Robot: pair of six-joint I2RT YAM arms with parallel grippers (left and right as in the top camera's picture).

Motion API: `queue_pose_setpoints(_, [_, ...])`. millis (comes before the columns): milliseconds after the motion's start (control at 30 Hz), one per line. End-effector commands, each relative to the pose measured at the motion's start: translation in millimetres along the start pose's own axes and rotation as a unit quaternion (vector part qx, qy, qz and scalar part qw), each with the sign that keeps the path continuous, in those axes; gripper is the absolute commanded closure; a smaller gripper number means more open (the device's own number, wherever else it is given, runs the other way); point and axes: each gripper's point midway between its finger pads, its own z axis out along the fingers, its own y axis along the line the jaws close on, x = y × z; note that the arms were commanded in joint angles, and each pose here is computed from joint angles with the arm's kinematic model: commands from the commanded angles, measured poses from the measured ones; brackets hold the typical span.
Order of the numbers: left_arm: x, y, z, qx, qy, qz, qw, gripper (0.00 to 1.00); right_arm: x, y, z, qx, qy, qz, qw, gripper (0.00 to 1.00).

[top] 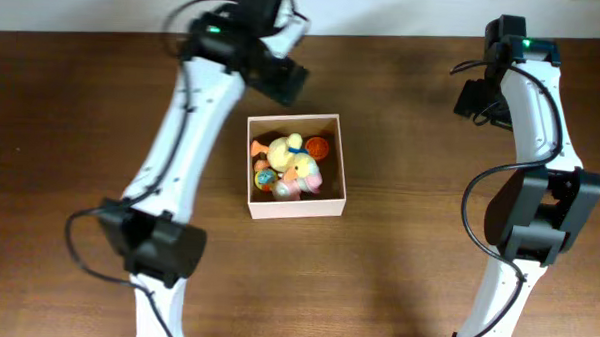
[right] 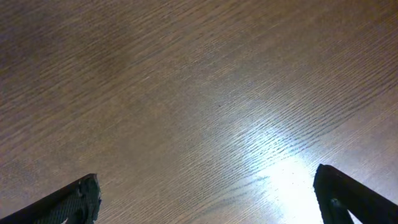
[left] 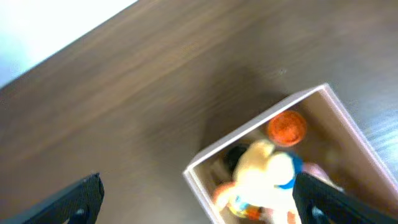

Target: Pack container

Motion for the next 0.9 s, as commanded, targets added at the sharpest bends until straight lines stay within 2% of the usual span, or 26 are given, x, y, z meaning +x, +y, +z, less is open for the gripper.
queue_pose_setpoints(0, [9, 38, -35, -0.076, -0.003, -0.067, 0.995, 0.01, 0, 0, 1, 0.001, 0.0, 0.008, 1.0, 0.01])
queue_pose_setpoints(100, [32, 73, -53, -0.153, 0.026, -0.109, 0.982, 0.01, 0, 0, 1, 0.001, 0.0, 0.008, 1.0, 0.01])
queue_pose_setpoints(200, [51, 92, -70, -0.184, 0.046, -0.123, 0.974, 0.01, 0, 0, 1, 0.001, 0.0, 0.008, 1.0, 0.01])
queue_pose_setpoints(333, [65, 106, -88, -0.191, 0.049, -0.155, 0.968, 0.01, 0, 0, 1, 0.001, 0.0, 0.008, 1.0, 0.01])
queue_pose_setpoints(433, [65, 104, -89, -0.167, 0.04, -0.176, 0.969, 0.01, 0, 0, 1, 0.001, 0.0, 0.008, 1.0, 0.01])
queue_pose_setpoints(733, [64, 102, -88, -0.162, 0.039, -0.174, 0.971, 0.01, 0, 0, 1, 0.001, 0.0, 0.008, 1.0, 0.01])
queue_pose_setpoints(867, [72, 104, -90, -0.17, 0.06, -0.145, 0.973, 0.01, 0, 0, 1, 0.001, 0.0, 0.008, 1.0, 0.01])
